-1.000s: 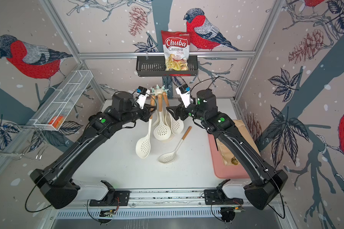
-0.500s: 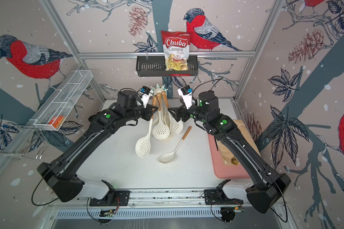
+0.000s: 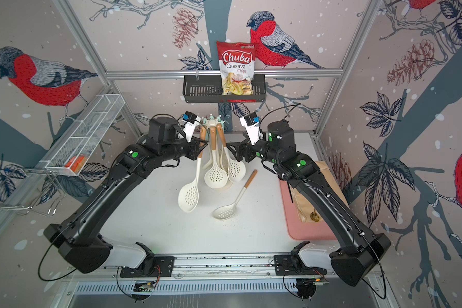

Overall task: Hang the skimmer on the kitchen utensil rack
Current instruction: Hang the skimmer on the rack.

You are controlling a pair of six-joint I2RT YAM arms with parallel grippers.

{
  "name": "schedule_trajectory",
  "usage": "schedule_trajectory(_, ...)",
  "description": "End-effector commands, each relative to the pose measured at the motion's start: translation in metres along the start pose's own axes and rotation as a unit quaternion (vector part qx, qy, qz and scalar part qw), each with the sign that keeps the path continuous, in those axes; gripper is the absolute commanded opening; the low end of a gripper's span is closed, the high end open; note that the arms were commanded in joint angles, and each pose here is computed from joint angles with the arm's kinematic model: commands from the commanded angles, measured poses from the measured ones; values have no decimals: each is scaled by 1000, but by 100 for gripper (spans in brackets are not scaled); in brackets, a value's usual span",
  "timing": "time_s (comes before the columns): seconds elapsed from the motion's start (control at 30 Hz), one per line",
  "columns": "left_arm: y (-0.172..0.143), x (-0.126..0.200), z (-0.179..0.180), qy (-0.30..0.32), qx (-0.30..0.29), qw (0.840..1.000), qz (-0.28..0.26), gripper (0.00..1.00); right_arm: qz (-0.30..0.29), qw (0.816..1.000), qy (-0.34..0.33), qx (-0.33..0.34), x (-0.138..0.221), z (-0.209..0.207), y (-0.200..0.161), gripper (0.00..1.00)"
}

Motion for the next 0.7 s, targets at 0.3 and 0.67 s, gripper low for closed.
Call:
schedule_trajectory(0.3, 3, -2, 5, 1, 6, 1000, 20, 0, -7, 1000, -5, -1, 1, 1, 0, 87)
schedule_trajectory(0.67, 7, 13, 5, 3, 3, 1000, 10, 0, -9, 1000, -2, -2, -1, 1, 0, 87)
Point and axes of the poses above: each gripper's point midway between its finger pads, its own x axis back along the fingers, its own z axis along the line the jaws close on, y = z × x, the point moved 10 cm from there along x, back along the fingers, and after that the axes turned 14 degrees about x, right-handed, at the moved point
